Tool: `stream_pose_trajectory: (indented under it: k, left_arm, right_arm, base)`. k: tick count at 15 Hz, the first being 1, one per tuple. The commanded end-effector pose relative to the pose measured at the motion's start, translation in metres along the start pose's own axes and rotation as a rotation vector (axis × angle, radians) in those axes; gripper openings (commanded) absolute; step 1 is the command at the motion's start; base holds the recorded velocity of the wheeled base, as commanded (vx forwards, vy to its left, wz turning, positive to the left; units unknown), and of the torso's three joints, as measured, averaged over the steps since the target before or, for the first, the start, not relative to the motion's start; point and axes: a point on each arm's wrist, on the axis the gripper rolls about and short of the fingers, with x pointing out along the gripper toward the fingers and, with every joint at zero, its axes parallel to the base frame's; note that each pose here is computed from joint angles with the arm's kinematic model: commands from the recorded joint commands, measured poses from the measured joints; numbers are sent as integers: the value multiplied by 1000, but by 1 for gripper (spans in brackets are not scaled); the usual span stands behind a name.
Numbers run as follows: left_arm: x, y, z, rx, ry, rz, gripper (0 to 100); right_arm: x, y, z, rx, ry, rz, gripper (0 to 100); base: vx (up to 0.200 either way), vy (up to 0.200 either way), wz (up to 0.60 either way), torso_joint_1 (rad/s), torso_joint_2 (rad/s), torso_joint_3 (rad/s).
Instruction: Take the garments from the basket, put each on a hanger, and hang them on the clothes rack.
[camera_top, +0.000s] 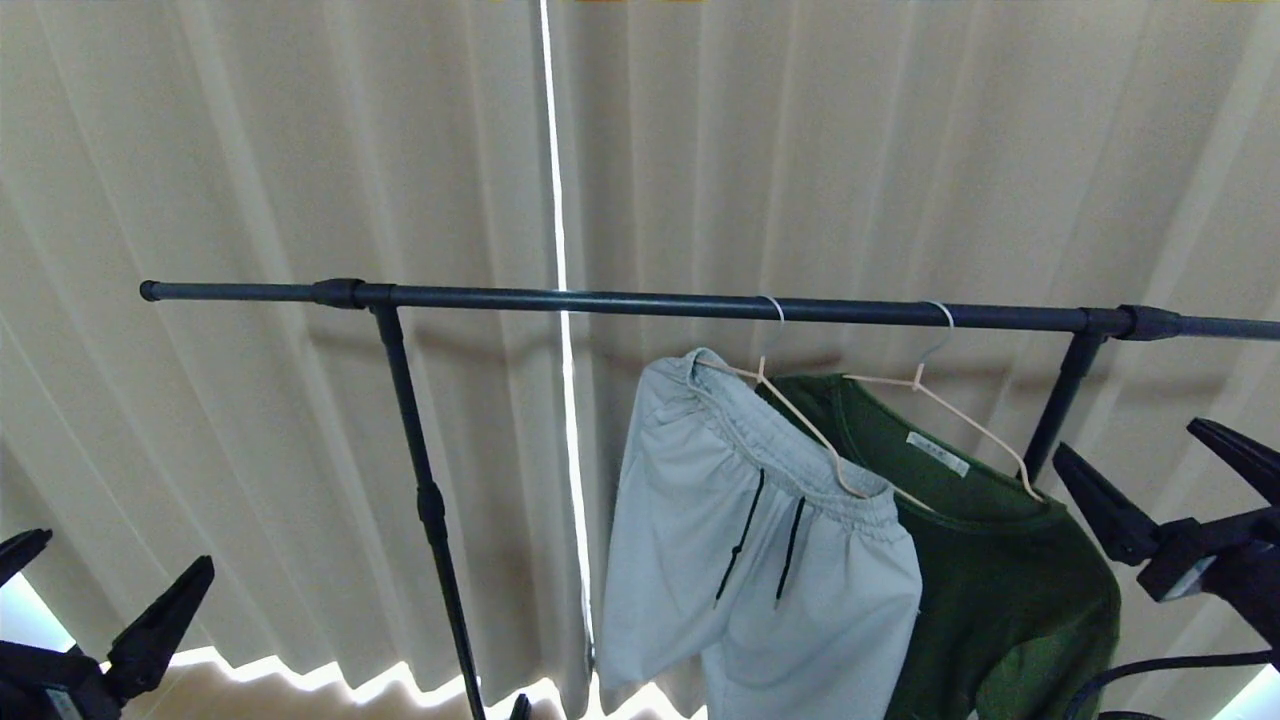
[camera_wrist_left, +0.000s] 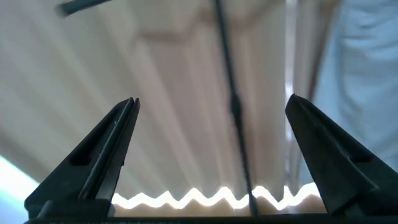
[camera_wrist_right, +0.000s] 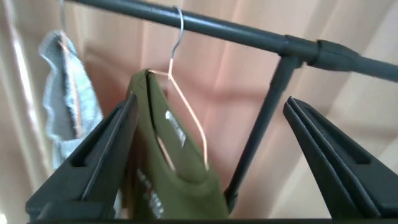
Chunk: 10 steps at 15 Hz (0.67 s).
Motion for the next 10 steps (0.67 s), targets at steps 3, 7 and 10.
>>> stream_pose_trajectory:
  k: [3, 7, 10]
  left_arm:
    - [-55, 5, -21, -24, 78, 215, 100]
    - [-104, -7, -39, -51, 136, 189, 100]
    - [-105, -14, -59, -111, 125, 161, 100]
  right_arm:
    - [-55, -9, -6, -5, 128, -2, 100]
    - [-109, -18, -25, -41, 394, -32, 100]
    - [-146, -21, -32, -34, 491, -146, 100]
  base:
    - [0, 0, 0, 0, 0, 0]
    - [0, 0, 0, 0, 0, 0]
    - [0, 0, 0, 0, 0, 0]
